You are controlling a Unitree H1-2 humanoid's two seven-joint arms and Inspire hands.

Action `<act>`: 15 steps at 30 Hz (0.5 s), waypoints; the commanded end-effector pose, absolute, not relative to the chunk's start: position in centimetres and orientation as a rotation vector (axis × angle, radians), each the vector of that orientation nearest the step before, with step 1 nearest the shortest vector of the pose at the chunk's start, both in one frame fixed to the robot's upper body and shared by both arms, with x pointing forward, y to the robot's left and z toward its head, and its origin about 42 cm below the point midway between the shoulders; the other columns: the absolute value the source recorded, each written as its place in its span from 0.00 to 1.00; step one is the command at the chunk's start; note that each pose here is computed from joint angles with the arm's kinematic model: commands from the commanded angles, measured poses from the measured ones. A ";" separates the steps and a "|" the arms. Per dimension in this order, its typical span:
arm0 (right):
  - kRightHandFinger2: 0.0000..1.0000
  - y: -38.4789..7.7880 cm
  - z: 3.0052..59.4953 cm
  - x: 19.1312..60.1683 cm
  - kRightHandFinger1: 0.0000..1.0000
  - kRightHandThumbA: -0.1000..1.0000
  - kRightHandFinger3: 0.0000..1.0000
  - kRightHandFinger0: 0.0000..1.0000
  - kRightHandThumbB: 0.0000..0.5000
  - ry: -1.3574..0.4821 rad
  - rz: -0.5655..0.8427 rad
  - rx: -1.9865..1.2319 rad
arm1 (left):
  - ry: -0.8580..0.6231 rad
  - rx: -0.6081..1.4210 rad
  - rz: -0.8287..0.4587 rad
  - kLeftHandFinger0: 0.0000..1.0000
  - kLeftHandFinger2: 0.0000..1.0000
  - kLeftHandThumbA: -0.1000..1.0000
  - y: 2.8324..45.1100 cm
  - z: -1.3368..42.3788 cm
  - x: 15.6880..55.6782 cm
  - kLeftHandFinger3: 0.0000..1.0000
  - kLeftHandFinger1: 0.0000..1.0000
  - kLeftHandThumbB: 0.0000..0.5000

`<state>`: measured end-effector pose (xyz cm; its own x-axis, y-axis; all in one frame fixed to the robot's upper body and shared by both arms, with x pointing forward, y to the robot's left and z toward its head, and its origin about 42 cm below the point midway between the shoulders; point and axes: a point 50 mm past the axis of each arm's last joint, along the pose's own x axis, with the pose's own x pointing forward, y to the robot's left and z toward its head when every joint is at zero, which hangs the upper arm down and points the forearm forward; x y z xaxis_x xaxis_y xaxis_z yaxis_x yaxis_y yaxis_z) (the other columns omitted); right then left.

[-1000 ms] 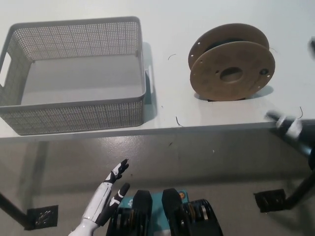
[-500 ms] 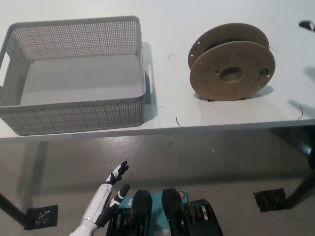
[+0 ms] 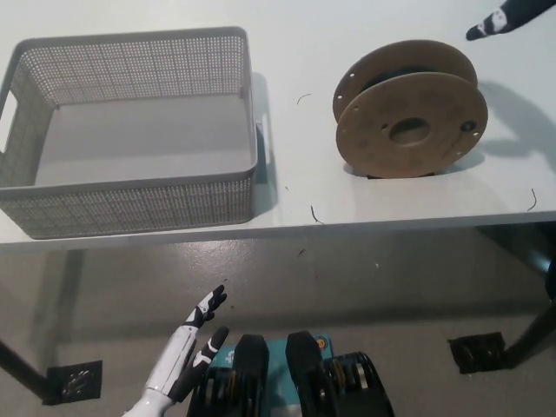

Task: Use the right hand to pick up a 3d printing filament and place it into a container on the left side

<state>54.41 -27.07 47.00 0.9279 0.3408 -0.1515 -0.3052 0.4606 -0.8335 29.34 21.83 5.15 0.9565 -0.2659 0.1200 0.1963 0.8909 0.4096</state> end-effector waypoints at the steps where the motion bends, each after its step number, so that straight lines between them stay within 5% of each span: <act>1: 1.00 -24.3 59.9 54.9 1.00 1.00 1.00 1.00 0.84 0.188 0.561 -1.018 | -0.243 0.425 -0.278 1.00 1.00 1.00 22.3 6.1 29.4 1.00 1.00 0.60; 9: 1.00 -19.5 60.1 56.7 1.00 1.00 1.00 1.00 0.85 0.237 0.545 -1.153 | -0.245 0.421 -0.285 1.00 1.00 1.00 22.4 6.3 29.7 1.00 1.00 0.63; 15: 1.00 -18.2 58.3 57.4 1.00 1.00 1.00 1.00 0.96 0.293 0.587 -1.153 | -0.256 0.434 -0.297 1.00 1.00 1.00 22.3 6.5 30.0 1.00 1.00 0.65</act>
<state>59.18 -21.77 47.30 0.8102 0.2454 -0.5323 -0.5844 0.4068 -0.7021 29.35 22.04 5.16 0.9545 -0.2745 0.1168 0.2034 0.8852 0.4183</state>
